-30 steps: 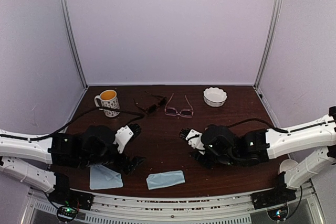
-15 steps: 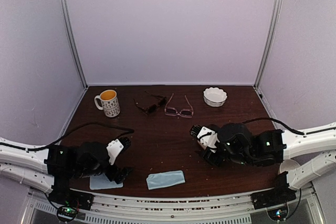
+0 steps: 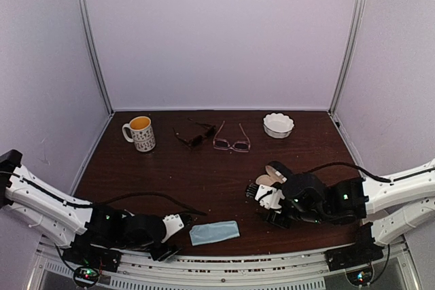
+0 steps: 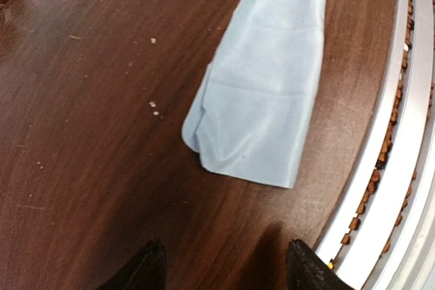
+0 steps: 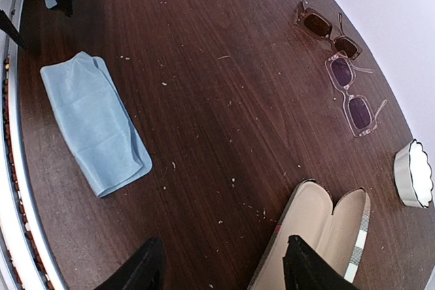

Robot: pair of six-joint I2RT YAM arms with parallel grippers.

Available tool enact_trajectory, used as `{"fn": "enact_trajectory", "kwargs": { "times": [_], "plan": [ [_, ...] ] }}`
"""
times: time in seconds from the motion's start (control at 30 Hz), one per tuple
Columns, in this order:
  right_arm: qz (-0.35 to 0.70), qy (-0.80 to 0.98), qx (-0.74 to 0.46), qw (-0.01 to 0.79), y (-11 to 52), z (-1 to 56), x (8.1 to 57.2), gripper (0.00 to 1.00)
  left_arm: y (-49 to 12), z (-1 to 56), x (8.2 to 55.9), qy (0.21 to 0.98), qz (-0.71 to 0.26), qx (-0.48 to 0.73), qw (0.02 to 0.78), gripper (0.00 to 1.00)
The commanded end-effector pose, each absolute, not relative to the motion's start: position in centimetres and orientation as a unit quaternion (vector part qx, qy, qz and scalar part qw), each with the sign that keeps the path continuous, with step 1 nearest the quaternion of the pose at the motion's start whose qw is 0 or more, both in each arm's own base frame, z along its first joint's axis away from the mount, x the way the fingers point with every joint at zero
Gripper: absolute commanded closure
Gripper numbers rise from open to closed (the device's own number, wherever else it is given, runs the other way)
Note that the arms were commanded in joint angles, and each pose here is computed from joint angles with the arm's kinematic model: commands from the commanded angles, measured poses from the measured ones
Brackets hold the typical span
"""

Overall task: Organize the sunglasses
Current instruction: Pick up the folded cleaning cloth from the corner of the board.

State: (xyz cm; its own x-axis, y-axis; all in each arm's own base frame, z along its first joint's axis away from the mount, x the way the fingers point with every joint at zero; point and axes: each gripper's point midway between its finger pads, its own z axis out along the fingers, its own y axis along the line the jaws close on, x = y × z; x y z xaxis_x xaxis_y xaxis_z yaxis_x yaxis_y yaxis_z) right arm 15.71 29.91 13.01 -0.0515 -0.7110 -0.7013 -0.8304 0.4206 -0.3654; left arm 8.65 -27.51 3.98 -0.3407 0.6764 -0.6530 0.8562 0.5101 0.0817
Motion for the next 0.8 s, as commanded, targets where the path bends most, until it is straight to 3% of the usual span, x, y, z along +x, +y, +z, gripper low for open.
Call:
{"fn": "enact_trajectory", "kwargs": {
  "times": [0.0, 0.23, 0.33, 0.77],
  "plan": [
    [0.074, 0.701, -0.551, 0.446, 30.3, 13.0, 15.1, 0.39, -31.3, 5.5, 7.1, 0.773, -0.180, 0.505, 0.340, 0.40],
    [0.070, 0.699, -0.558, 0.443, 30.7, 12.2, 15.0, 0.38, -32.3, 5.5, 6.4, 0.748, -0.192, 0.531, 0.349, 0.50],
    [0.067, 0.698, -0.557, 0.445, 30.8, 11.9, 15.1, 0.37, -32.7, 5.4, 6.2, 0.736, -0.188, 0.550, 0.348, 0.60],
    [0.063, 0.702, -0.554, 0.444, 30.5, 10.7, 15.1, 0.36, -33.6, 3.8, 6.7, 0.728, -0.148, 0.575, 0.343, 0.63]
  ]
}}
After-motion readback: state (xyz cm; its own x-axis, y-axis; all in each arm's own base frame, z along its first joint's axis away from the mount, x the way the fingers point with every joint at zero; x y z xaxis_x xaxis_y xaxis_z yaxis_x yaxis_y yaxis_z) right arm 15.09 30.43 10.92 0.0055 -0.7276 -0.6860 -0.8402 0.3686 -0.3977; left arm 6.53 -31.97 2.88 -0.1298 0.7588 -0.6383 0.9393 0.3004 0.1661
